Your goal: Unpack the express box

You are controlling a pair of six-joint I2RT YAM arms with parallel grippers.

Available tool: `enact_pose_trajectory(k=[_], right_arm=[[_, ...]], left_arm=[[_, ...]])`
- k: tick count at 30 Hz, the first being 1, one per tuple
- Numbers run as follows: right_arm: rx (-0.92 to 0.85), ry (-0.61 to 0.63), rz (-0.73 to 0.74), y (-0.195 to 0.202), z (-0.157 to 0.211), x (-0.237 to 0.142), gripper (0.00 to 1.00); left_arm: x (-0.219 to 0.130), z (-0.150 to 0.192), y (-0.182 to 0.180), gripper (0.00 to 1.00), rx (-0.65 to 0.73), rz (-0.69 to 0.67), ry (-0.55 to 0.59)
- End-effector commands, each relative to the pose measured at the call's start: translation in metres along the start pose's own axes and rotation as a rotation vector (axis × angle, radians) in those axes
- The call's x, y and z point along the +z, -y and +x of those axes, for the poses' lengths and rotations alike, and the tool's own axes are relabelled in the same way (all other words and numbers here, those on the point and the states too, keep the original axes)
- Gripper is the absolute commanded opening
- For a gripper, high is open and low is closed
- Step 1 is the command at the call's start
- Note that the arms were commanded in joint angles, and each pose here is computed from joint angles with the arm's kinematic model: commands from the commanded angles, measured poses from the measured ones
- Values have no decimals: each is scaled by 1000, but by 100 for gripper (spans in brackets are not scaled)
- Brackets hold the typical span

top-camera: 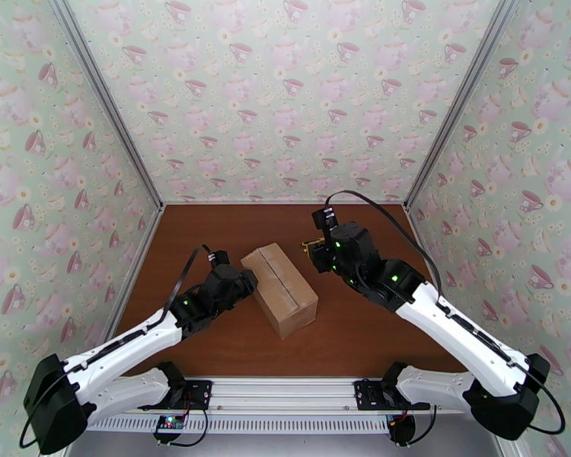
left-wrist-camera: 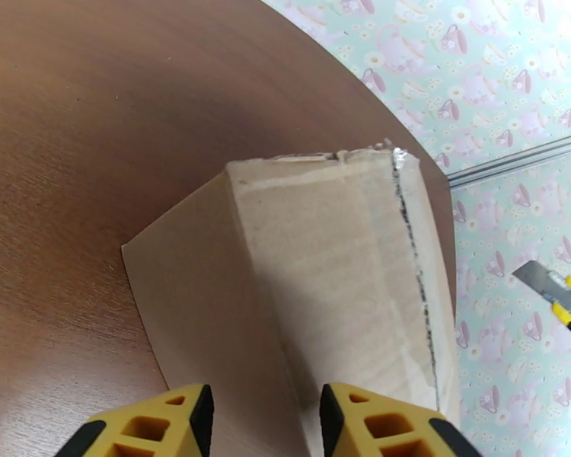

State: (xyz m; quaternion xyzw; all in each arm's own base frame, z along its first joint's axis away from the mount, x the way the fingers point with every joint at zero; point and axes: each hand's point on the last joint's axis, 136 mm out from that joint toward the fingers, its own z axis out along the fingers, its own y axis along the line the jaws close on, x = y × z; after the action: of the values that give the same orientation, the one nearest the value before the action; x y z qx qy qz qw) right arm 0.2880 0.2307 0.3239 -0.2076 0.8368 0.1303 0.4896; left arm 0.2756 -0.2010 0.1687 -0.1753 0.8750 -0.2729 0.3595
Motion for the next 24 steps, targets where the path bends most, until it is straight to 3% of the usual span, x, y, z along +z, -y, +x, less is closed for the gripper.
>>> enact_pose_trajectory(k=[1, 13, 24], right_arm=[[12, 60, -77, -14, -25, -5, 0], [14, 53, -153, -30, -30, 3, 0], [-2, 51, -193, -38, -30, 3, 0]], left_arm=[[-1, -3, 14, 45, -19, 39, 1], [-8, -14, 24, 45, -39, 74, 35], [13, 10, 1, 45, -50, 2, -33]])
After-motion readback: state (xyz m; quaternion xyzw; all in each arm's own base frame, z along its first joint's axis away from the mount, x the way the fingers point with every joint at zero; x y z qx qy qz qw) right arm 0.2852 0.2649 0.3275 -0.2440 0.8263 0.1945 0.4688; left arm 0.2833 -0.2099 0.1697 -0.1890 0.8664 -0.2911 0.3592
